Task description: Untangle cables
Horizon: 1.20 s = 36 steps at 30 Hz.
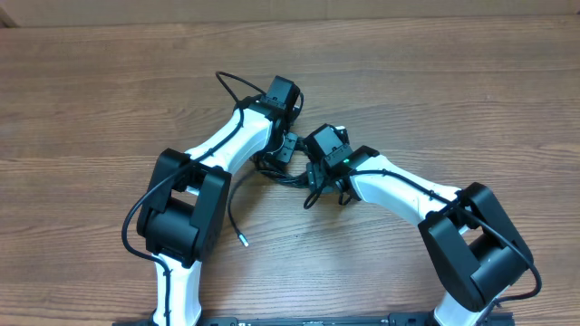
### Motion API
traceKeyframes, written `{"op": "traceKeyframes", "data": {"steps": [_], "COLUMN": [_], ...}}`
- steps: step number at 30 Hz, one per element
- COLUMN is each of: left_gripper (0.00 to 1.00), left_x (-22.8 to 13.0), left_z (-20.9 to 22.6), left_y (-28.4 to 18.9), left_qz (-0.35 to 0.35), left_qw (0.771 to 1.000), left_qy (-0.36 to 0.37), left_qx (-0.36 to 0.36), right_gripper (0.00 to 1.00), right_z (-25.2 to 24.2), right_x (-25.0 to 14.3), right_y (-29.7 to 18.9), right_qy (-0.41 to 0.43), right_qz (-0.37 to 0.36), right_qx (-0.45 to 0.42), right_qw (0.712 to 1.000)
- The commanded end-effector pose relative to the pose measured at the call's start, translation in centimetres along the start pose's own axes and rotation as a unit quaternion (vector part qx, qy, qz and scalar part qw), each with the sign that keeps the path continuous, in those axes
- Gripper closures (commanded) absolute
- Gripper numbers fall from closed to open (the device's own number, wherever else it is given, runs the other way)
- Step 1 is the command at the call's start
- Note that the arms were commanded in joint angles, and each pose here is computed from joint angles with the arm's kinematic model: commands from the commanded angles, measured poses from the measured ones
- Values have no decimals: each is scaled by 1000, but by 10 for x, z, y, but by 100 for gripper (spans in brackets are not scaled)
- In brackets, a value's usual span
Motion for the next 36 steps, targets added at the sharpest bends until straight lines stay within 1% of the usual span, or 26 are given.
{"op": "traceKeyframes", "data": {"steps": [1, 6, 12, 15, 19, 21, 23, 25, 27, 30, 33, 36], "left_gripper": [53, 53, 53, 53, 53, 53, 53, 53, 53, 53, 53, 52], "left_x": [-5, -4, -4, -5, -7, -8, -9, -9, -9, -10, -12, -12], "left_z": [35, 50, 72, 89, 101, 103, 101, 92, 86, 97, 113, 114], "left_y": [10, 8, 8, 8, 10, 11, 12, 14, 14, 13, 10, 10], "left_qz": [-1, -6, 3, 9, 24, 30, 37, 44, 49, 45, 38, 38], "left_qw": [995, 991, 989, 986, 985, 985, 986, 988, 991, 989, 981, 981], "left_qy": [-16, -34, -63, -92, -122, -132, -139, -136, -121, -124, -151, -155], "left_qx": [94, 128, 135, 139, 121, 107, 85, 50, 29, 66, 113, 114], "right_gripper": [17, 17, 17, 14, 13, 10, 2, 2, 2, 2, 0, 0], "right_z": [-45, -64, -88, -104, -116, -117, -105, -87, -84, -99, -125, -135], "right_x": [-50, -63, -76, -81, -84, -85, -83, -79, -78, -80, -86, -88], "right_y": [19, 15, 9, 6, 7, 9, 16, 23, 24, 21, 10, 4], "right_qy": [-37, -40, -39, -33, -4, 8, 19, 11, 10, 3, -10, -8], "right_qz": [88, 120, 152, 167, 172, 174, 171, 168, 165, 168, 186, 197], "right_qx": [-122, -153, -190, -210, -214, -205, -160, -97, -84, -126, -194, -215], "right_qw": [988, 980, 969, 963, 961, 963, 972, 981, 983, 978, 963, 956]}}
Point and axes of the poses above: each gripper's point midway between its finger pads, its own y axis out along the fingers, its own z axis along the line the jaws close on, x = y × z, the point moved 1 cm from there along -y, back along the fingers, and after that the axes turned 14 degrees about -y, right-handed, at the moved point
